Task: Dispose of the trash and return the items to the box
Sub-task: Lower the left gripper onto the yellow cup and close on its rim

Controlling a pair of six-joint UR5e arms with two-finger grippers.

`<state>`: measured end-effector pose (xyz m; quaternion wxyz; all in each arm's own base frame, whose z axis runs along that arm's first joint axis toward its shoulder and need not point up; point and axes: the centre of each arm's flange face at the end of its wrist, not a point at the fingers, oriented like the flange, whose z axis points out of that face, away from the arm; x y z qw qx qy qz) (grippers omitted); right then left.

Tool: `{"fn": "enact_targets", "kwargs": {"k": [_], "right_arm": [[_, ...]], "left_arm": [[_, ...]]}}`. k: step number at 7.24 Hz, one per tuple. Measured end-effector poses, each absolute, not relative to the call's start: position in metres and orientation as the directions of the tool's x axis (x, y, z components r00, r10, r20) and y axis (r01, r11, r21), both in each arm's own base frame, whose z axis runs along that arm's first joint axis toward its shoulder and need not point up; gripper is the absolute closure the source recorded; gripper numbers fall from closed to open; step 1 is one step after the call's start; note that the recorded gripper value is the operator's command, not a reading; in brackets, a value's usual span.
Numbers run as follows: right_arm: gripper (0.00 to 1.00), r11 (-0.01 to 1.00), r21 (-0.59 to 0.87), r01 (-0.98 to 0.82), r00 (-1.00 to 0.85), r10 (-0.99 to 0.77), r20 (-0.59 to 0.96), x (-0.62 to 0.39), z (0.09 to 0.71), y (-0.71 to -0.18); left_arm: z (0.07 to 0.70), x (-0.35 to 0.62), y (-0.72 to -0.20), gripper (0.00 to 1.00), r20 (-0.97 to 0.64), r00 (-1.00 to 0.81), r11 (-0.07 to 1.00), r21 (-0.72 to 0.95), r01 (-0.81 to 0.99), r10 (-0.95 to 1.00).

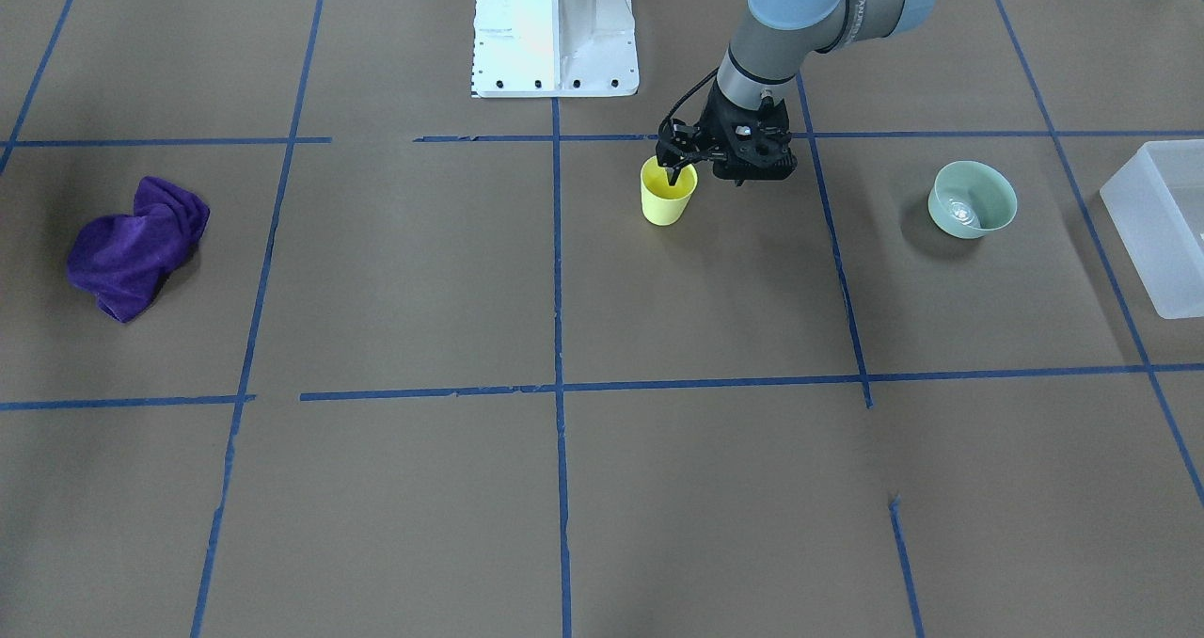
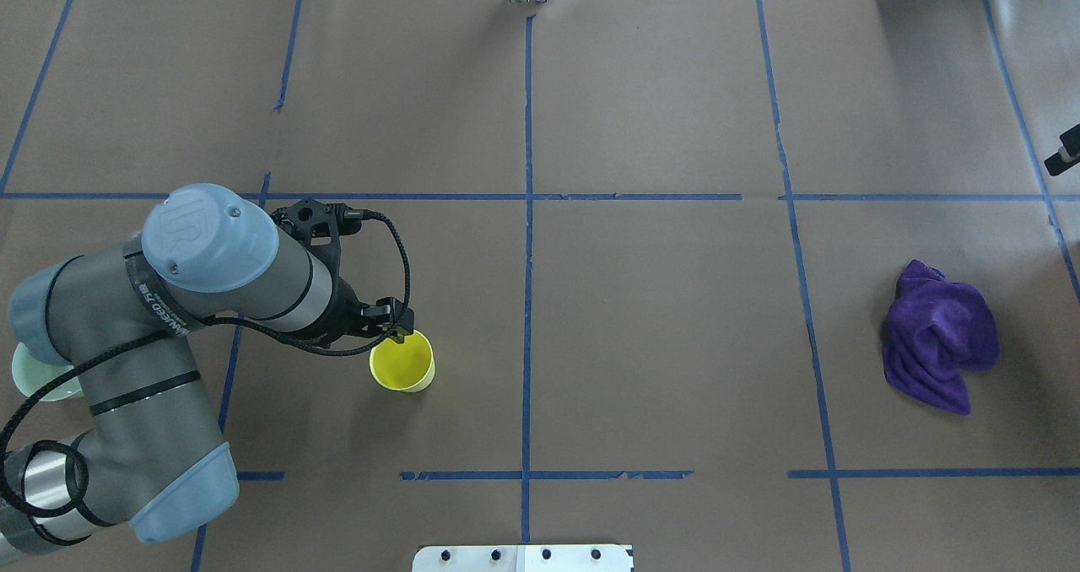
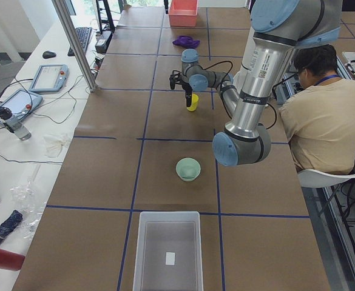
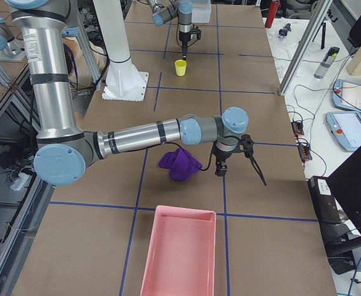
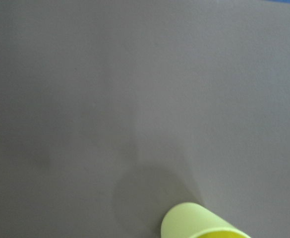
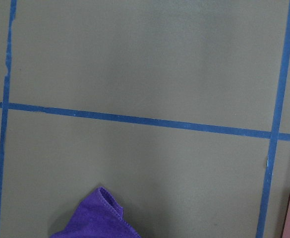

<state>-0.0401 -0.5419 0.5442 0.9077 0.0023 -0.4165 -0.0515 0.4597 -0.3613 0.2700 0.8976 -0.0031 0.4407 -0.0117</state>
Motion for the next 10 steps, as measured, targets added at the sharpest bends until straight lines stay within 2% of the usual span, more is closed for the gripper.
{"fn": "enact_targets", "kwargs": {"k": [6,7,10], "right_arm": [[0.00,0.995,0.042,0.093,0.643,-0.092,0.761,-0.040,0.547,-0.540],[0.00,0.995,0.046,0.093,0.642,-0.095,0.761,-0.040,0.548,-0.539],[0.00,0.994,0.051,0.093,0.641,-0.099,0.761,-0.040,0.552,-0.535]], "left_arm": [[0.274,0.475,-0.347,0.10,-0.786,0.619,1.000,-0.015,-0.020,0.001],[0.277,0.477,-0.348,0.14,-0.784,0.620,1.000,-0.015,-0.020,0.001],[0.292,0.489,-0.354,0.38,-0.782,0.623,1.000,-0.018,-0.020,-0.002]]}}
